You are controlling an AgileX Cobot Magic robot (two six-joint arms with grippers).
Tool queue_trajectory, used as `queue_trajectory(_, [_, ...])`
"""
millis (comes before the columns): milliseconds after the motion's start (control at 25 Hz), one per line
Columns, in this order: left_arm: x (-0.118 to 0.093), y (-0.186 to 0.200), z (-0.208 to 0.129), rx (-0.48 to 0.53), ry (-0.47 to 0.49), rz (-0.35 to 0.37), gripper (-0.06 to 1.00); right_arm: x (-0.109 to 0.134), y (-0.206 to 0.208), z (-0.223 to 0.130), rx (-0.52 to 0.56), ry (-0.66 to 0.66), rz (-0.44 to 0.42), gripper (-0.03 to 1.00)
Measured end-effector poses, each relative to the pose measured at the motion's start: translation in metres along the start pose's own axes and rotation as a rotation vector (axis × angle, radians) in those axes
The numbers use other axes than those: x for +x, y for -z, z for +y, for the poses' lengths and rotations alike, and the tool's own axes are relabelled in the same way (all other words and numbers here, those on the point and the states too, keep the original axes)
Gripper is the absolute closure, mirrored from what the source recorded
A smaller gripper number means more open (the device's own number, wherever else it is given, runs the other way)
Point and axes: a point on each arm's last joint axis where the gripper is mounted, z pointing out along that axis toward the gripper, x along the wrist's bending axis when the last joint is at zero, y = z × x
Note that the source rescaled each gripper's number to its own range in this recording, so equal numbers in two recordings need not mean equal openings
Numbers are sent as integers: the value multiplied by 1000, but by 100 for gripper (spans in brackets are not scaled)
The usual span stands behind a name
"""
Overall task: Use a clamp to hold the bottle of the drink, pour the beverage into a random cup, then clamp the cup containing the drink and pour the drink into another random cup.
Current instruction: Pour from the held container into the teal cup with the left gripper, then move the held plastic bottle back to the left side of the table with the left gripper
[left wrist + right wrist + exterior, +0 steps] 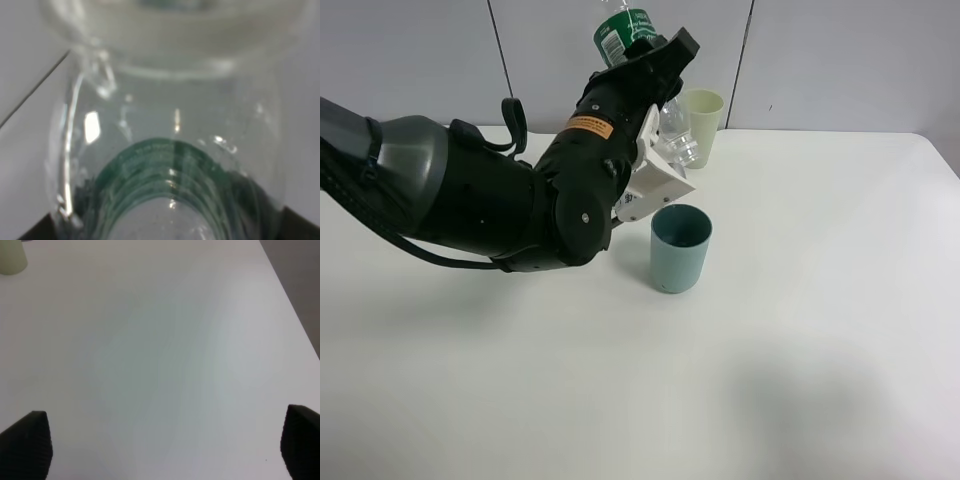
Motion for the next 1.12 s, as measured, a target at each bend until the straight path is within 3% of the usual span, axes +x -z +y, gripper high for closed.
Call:
queue_trajectory(120, [-6,1,0,-10,112,-81,90,0,0,0,0,0,0,27])
queue_trajectory(280, [-8,3,-8,2,339,-188,90,0,0,0,0,0,0,27])
queue_trajectory(480, [0,7,-25,45,632,-201,90,0,0,0,0,0,0,27])
queue_trajectory(600, [0,15,-35,49,726,-199,90,0,0,0,0,0,0,27])
queue_trajectory(840, [-16,40,-51,50,895,-216,90,0,0,0,0,0,0,27])
queue_trajectory(1120, [-36,74,-73,65,1298,-218,90,0,0,0,0,0,0,27])
